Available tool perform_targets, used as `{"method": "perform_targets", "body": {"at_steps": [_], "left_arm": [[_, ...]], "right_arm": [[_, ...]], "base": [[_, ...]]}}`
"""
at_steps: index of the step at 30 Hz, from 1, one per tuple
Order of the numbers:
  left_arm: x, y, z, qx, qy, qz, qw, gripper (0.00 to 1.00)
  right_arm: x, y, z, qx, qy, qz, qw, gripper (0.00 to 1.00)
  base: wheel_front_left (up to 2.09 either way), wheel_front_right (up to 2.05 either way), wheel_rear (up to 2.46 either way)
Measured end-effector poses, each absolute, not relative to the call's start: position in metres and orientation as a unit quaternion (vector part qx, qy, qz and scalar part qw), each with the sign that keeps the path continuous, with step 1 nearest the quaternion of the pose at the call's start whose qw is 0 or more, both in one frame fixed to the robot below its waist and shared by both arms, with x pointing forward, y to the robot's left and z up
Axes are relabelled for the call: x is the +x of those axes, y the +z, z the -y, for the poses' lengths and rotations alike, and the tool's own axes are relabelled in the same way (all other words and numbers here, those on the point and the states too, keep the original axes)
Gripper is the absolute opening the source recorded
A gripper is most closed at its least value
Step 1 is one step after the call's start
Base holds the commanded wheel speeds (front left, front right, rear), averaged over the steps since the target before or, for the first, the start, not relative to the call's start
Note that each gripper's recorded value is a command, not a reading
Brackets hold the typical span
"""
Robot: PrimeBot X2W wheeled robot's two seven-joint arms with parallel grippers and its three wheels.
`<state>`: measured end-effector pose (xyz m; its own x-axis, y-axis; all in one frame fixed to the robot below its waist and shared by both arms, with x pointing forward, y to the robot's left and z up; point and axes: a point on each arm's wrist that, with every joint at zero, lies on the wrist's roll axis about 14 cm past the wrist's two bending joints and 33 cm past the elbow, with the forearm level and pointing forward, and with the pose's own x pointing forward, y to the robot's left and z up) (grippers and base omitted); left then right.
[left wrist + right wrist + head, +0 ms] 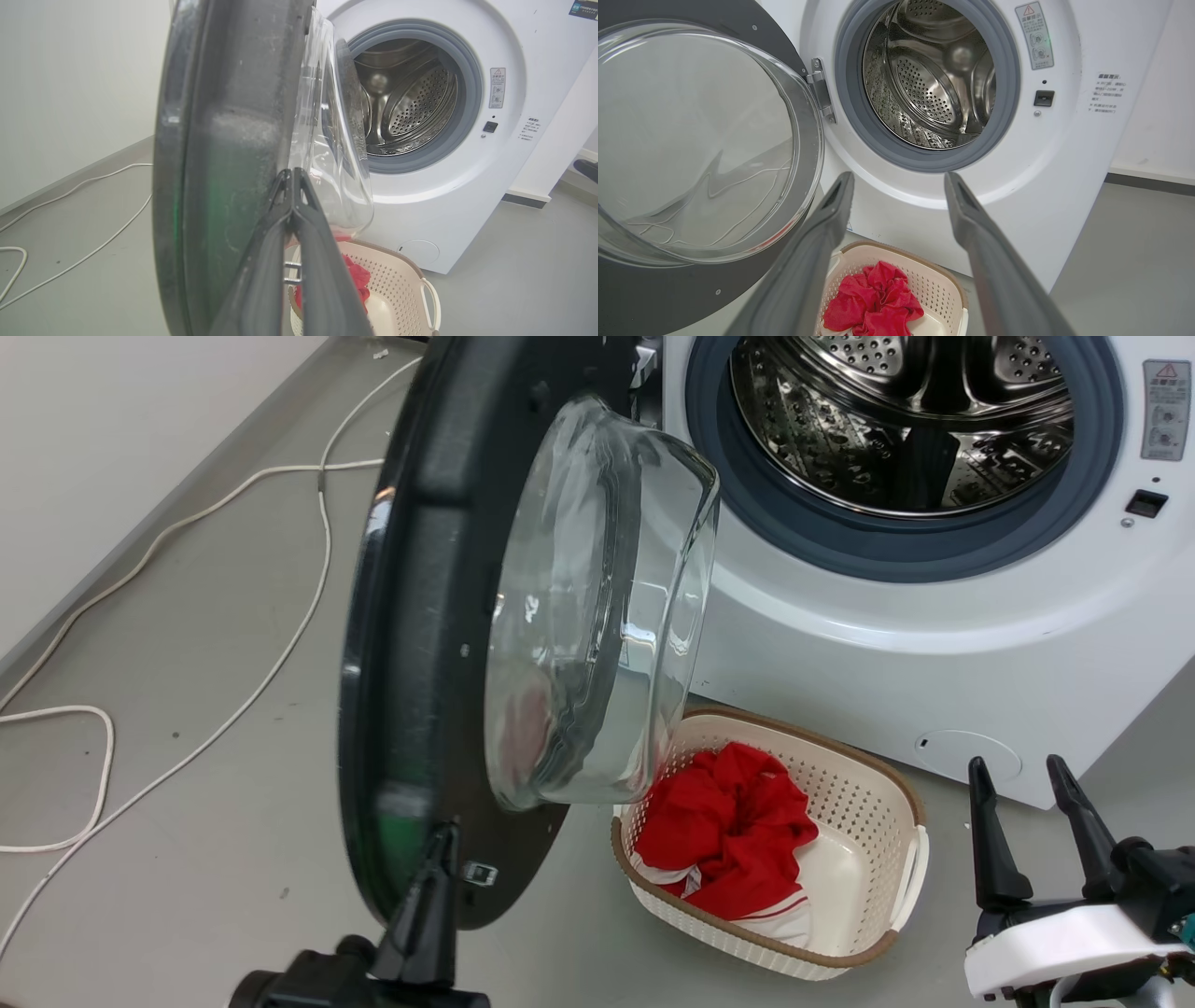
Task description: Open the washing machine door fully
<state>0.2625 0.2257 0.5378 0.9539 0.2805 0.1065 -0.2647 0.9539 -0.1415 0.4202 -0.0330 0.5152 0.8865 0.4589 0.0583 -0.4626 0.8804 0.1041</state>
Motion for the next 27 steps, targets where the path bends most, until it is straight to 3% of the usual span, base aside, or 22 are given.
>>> {"method": "perform_targets", "body": {"at_steps": [27], "left_arm": [[0.288,0.536,-0.391,-0.012,0.307,0.061,0.95,0.0]], "right_arm": [[0.451,0.486,0.04,0.047,0.221,-0.02,0.974,1.0]], "base": [[0.0,0.0,0.0]]}}
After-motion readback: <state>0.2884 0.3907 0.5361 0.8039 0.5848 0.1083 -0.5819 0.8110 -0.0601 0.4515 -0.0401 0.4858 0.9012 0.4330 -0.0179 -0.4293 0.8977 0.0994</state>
